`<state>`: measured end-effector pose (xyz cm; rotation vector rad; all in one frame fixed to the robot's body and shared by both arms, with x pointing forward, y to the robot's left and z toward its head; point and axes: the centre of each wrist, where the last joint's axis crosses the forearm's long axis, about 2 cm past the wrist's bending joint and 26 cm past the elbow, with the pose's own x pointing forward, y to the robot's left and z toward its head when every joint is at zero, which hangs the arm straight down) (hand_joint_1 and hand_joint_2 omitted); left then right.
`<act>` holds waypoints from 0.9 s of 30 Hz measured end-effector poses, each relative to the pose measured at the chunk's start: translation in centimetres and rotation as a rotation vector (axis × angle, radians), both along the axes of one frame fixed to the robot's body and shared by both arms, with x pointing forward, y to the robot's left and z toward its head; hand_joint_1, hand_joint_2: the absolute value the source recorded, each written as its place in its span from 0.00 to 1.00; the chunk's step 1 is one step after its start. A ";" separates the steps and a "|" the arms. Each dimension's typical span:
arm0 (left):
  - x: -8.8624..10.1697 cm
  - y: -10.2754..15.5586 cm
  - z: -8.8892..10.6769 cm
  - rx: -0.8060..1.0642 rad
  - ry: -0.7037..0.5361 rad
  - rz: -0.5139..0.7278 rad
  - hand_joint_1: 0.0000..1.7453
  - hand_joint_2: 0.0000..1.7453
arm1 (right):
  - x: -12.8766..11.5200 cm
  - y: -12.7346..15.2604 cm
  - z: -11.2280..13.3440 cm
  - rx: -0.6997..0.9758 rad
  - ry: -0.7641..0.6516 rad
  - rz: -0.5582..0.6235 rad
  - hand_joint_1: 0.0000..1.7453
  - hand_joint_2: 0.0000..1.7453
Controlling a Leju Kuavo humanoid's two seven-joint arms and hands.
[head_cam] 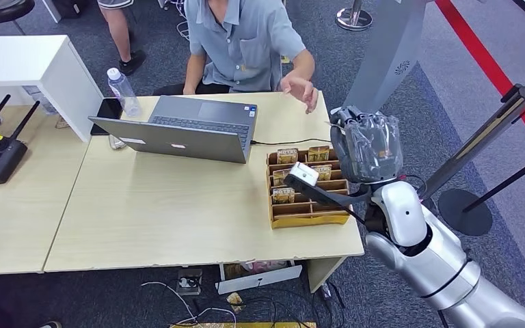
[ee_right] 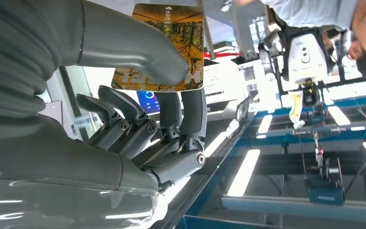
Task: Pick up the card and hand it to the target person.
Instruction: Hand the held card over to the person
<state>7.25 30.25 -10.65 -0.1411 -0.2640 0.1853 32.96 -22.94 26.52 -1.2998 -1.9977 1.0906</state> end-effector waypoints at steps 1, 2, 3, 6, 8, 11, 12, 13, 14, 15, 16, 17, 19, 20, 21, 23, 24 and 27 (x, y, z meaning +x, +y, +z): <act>0.0 0.0 0.0 0.000 -0.001 -0.005 0.00 0.00 | 0.3 0.0 0.0 0.003 0.001 0.004 1.00 1.00; 0.1 0.0 0.0 0.000 -0.002 -0.009 0.00 0.00 | 0.5 0.0 -0.1 0.004 0.007 0.007 1.00 1.00; 0.1 0.0 0.0 -0.002 -0.002 -0.013 0.00 0.00 | 0.9 0.0 -0.3 0.004 0.017 0.009 1.00 1.00; 0.2 -0.1 0.0 -0.004 -0.005 -0.027 0.00 0.00 | 2.1 0.5 -0.7 0.006 0.057 0.006 1.00 1.00; 0.2 -0.1 0.0 -0.005 -0.007 -0.033 0.00 0.00 | 2.9 0.8 -0.9 0.008 0.082 -0.004 1.00 1.00; 0.2 -0.1 0.0 -0.006 -0.008 -0.042 0.00 0.00 | 4.1 1.1 -1.1 0.004 0.108 -0.023 1.00 1.00; 0.2 -0.1 0.0 -0.006 -0.008 -0.044 0.00 0.00 | 4.4 1.3 -1.2 0.000 0.114 -0.028 1.00 1.00; 0.2 -0.1 0.0 -0.007 -0.008 -0.045 0.00 0.00 | 4.8 1.4 -1.2 -0.005 0.119 -0.033 1.00 1.00; 0.2 -0.1 0.0 -0.008 -0.009 -0.047 0.00 0.00 | 5.1 1.6 -1.3 -0.010 0.124 -0.037 1.00 1.00; 0.3 -0.1 0.0 -0.009 -0.009 -0.048 0.00 0.00 | 5.3 1.8 -1.3 -0.013 0.127 -0.041 1.00 1.00; 0.3 -0.2 0.0 -0.010 -0.009 -0.049 0.00 0.00 | 5.6 1.9 -1.4 -0.016 0.129 -0.045 1.00 1.00; 0.3 -0.2 0.0 -0.010 -0.010 -0.050 0.00 0.00 | 5.8 2.1 -1.4 -0.017 0.129 -0.048 1.00 1.00; 0.3 -0.2 0.0 -0.011 -0.010 -0.051 0.00 0.00 | 6.2 2.3 -1.5 -0.016 0.127 -0.053 0.50 1.00; 0.3 -0.3 0.0 -0.011 -0.010 -0.051 0.00 0.00 | 6.3 2.4 -1.6 -0.014 0.126 -0.055 0.25 1.00; 0.3 -0.3 0.0 -0.011 -0.010 -0.051 0.00 0.00 | 6.4 2.5 -1.7 -0.012 0.126 -0.056 0.00 1.00; 0.3 -0.3 0.0 -0.011 -0.009 -0.051 0.00 0.00 | 6.4 2.6 -2.0 -0.004 0.125 -0.055 0.00 1.00; 0.3 -0.3 0.0 -0.011 -0.009 -0.050 0.00 0.00 | 6.4 2.7 -2.1 0.003 0.124 -0.053 0.00 1.00; 0.3 -0.3 0.0 -0.012 -0.007 -0.041 0.00 0.00 | 6.2 2.9 -2.5 0.053 0.140 -0.032 0.00 1.00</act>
